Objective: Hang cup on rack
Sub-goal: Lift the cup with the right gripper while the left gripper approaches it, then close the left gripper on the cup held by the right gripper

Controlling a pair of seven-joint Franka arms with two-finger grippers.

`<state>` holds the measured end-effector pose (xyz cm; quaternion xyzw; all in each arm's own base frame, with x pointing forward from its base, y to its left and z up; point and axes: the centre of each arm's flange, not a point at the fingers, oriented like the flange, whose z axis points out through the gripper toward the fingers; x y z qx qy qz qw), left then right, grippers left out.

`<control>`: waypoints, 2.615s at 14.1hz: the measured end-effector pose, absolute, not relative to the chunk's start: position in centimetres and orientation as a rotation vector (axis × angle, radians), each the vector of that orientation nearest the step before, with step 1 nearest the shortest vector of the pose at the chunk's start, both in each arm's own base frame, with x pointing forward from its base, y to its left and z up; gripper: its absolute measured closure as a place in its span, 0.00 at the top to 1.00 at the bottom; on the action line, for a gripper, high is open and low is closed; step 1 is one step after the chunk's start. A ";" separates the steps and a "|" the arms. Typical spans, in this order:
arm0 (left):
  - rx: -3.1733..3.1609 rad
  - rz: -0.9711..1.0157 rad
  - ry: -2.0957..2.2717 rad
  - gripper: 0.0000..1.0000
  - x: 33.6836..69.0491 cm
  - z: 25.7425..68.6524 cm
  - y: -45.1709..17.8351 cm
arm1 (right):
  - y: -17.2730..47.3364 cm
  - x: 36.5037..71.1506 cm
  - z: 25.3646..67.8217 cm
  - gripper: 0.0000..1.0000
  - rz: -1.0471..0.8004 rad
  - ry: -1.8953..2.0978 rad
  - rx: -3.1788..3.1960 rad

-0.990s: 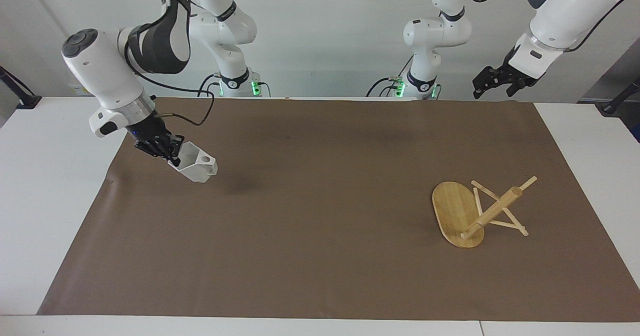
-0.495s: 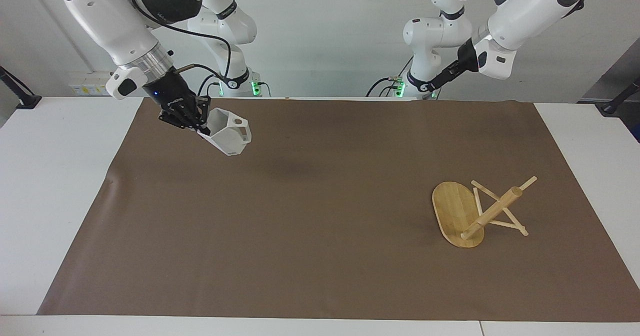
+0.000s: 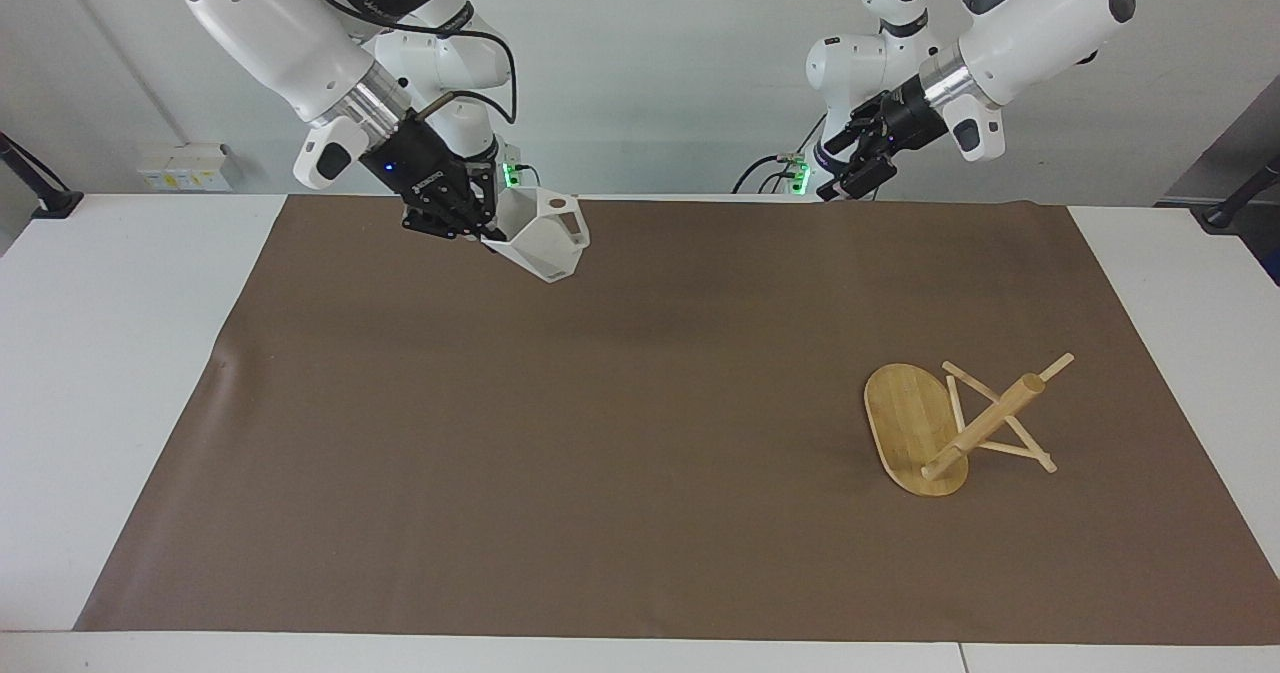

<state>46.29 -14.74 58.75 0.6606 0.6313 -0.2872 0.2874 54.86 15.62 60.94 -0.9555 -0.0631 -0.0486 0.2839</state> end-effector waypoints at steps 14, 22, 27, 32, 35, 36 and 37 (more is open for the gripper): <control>1.418 -0.877 1.712 1.00 47.1 56.0 -18.5 | 27.1 52.1 61.8 0.05 -0.105 0.042 -2.409; 1.433 -0.896 1.695 1.00 46.6 56.5 -20.9 | 29.5 51.7 61.4 0.05 -0.107 0.118 -2.340; 1.418 -0.902 1.705 1.00 47.0 56.8 -21.1 | 29.5 51.7 61.4 0.05 -0.106 0.118 -2.340; 1.413 -0.881 1.706 1.00 46.9 56.9 -21.7 | 29.5 51.7 61.4 0.05 -0.106 0.118 -2.340; 1.411 -0.873 1.710 0.99 47.0 56.6 -22.1 | 29.5 51.7 61.3 0.05 -0.105 0.118 -2.340; 1.413 -0.872 1.710 0.97 47.0 56.5 -22.3 | 29.5 51.7 61.3 0.05 -0.105 0.119 -2.340; 1.412 -0.869 1.711 0.97 47.0 56.4 -22.4 | 29.5 51.7 61.3 0.05 -0.105 0.119 -2.340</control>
